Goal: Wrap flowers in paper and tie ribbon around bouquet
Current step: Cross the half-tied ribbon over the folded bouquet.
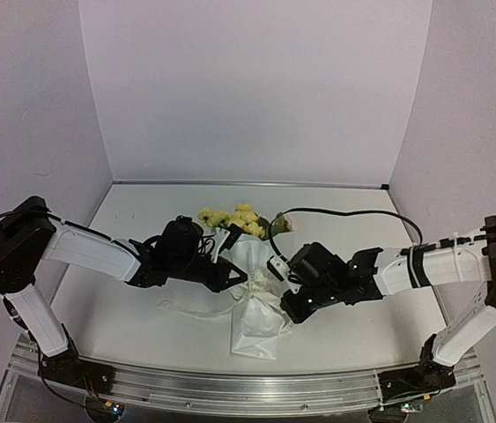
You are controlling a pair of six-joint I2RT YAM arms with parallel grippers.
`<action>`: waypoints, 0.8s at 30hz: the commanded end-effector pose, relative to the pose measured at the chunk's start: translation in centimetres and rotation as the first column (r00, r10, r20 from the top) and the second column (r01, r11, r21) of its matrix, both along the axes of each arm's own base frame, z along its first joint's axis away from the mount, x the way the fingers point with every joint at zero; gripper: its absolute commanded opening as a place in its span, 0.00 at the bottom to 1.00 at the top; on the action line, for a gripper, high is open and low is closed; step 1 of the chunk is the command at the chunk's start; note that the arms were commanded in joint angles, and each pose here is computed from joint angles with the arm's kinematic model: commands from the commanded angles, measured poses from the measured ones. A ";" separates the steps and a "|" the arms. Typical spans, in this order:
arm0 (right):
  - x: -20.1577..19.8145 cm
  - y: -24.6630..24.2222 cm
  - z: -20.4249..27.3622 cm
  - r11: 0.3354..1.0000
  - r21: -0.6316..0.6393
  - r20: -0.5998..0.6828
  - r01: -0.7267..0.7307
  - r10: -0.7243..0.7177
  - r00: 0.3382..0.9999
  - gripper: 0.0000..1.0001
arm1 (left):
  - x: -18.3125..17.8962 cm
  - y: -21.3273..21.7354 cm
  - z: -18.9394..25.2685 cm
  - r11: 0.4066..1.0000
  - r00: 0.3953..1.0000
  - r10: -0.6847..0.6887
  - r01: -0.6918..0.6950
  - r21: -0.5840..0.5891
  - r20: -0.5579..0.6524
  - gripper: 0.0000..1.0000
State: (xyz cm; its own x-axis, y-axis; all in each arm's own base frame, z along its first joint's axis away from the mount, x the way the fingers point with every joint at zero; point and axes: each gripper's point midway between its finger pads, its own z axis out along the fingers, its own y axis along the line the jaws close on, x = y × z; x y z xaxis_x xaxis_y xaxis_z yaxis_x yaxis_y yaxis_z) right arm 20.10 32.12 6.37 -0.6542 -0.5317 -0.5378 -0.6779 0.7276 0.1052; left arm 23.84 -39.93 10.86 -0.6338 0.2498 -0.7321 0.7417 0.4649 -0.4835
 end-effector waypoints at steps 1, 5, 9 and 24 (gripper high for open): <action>-0.4 -2.3 -1.4 0.991 -0.135 -0.018 0.016 -0.018 1.000 0.00 | 2.2 -0.5 0.2 0.992 0.992 0.123 -0.123 -0.019 0.000 0.00; -0.3 -2.6 -1.5 0.988 -0.151 -0.008 0.018 -0.019 1.000 0.00 | 2.0 -0.9 -0.6 0.991 0.990 0.136 -0.136 -0.007 -0.032 0.00; -0.4 -2.6 -1.6 0.988 -0.153 -0.011 0.018 -0.020 1.000 0.00 | 1.9 -1.1 -0.7 0.990 0.989 0.142 -0.143 0.000 -0.035 0.00; -0.3 -2.3 -1.4 0.989 -0.149 -0.009 0.007 -0.009 1.000 0.00 | 2.1 -0.6 0.9 0.987 0.987 0.162 -0.162 -0.016 -0.004 0.12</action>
State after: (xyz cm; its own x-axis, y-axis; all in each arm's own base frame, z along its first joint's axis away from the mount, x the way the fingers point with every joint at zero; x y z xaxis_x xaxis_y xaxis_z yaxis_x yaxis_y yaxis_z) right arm 19.68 30.23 5.08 -0.6661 -0.5821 -0.4662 -0.6723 0.7393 0.0376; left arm 24.66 -40.23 8.40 -0.7092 0.1870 -0.6798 0.6391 0.5777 -0.5078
